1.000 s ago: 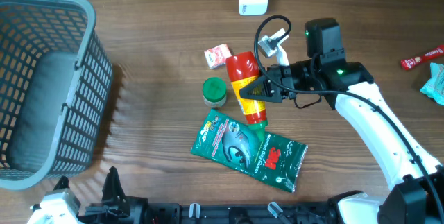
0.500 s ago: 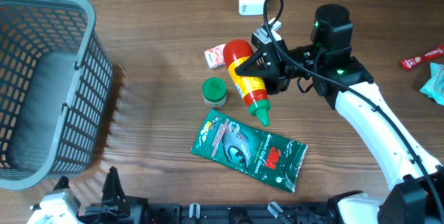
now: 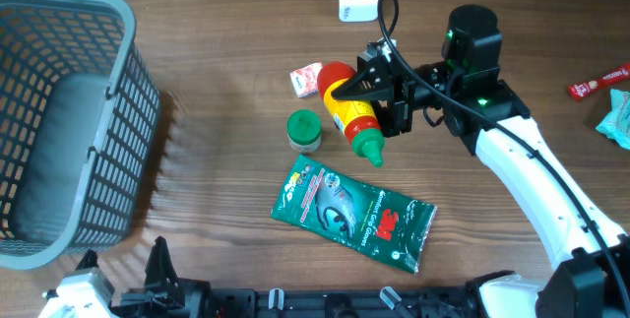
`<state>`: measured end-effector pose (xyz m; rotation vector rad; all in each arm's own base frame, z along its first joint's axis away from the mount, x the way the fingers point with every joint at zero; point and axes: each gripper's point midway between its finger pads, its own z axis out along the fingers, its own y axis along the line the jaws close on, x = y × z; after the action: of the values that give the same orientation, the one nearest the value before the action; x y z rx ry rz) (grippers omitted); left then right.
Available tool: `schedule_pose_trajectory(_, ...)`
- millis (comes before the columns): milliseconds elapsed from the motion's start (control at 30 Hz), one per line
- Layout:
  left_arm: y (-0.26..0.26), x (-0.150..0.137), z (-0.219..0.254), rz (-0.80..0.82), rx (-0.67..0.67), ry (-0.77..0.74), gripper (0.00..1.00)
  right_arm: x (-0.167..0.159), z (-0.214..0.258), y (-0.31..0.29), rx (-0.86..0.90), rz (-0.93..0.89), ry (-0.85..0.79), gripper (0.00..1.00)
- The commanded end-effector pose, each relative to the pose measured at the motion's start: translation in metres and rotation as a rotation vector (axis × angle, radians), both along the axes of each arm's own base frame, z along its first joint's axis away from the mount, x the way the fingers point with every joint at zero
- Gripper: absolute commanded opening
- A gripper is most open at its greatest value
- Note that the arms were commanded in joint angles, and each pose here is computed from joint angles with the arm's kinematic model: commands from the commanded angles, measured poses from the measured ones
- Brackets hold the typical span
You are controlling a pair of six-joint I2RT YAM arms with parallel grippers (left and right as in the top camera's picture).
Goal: Scan the item barcode
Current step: 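Lift the sauce bottle with the right gripper, raising it upright, then carry the sauce bottle with the right gripper to the scanner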
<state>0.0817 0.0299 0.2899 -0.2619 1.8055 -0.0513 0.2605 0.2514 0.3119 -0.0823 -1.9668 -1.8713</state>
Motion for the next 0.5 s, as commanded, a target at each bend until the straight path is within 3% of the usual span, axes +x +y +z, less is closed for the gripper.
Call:
schedule_pose_trajectory(0, 0.003, -0.001, 0.001, 0.015, 0.014, -0.006, 1.0, -0.001, 0.011, -0.001, 0.02, 0.002, -0.067, 0.34)
schedule_pose_trajectory(100, 0.003, -0.001, 0.001, 0.015, 0.014, -0.006, 1.0, 0.004, 0.012, 0.0, 0.043, -0.025, -0.189, 0.29)
schedule_pose_trajectory(200, 0.003, -0.001, 0.001, 0.015, 0.014, -0.006, 1.0, 0.014, 0.011, 0.002, 0.077, -0.075, -0.412, 0.24)
schedule_pose_trajectory(333, 0.003, -0.001, 0.001, 0.015, 0.014, -0.006, 1.0, 0.03, 0.004, 0.004, 0.073, -0.156, -0.662, 0.25)
schedule_pose_trajectory(467, 0.003, -0.001, 0.001, 0.015, 0.014, -0.006, 1.0, 0.067, -0.04, -0.003, -0.163, -0.326, -0.766, 0.26)
